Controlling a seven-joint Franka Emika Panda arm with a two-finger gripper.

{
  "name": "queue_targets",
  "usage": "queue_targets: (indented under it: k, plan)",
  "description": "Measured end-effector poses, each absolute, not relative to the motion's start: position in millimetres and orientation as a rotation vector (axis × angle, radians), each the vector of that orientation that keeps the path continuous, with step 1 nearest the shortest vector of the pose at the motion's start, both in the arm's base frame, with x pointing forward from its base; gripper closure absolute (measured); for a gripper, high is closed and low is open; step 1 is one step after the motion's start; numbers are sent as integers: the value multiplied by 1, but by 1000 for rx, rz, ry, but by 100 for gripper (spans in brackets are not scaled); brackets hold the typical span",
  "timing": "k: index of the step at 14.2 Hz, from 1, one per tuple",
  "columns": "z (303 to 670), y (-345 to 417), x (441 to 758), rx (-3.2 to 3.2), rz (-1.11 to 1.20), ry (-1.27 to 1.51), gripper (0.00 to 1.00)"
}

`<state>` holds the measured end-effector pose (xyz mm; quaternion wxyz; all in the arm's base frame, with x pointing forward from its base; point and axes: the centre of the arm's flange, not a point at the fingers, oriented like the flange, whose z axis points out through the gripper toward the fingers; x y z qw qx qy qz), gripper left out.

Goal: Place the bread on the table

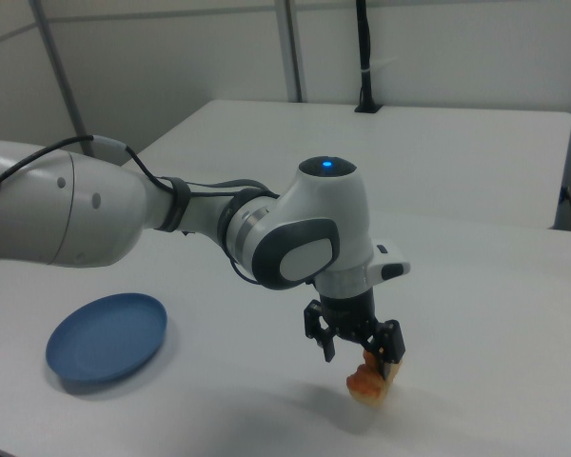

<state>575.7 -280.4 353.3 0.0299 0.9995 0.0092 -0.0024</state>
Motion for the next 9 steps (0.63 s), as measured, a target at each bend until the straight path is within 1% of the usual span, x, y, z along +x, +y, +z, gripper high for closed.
queue_targets:
  k: [5,7,9]
  plan:
    - [358,-280,575,3077,-6,33,0]
    - [371,-279,573,3081,-5,32,0]
    - [399,-274,570,3095,-20,31,0]
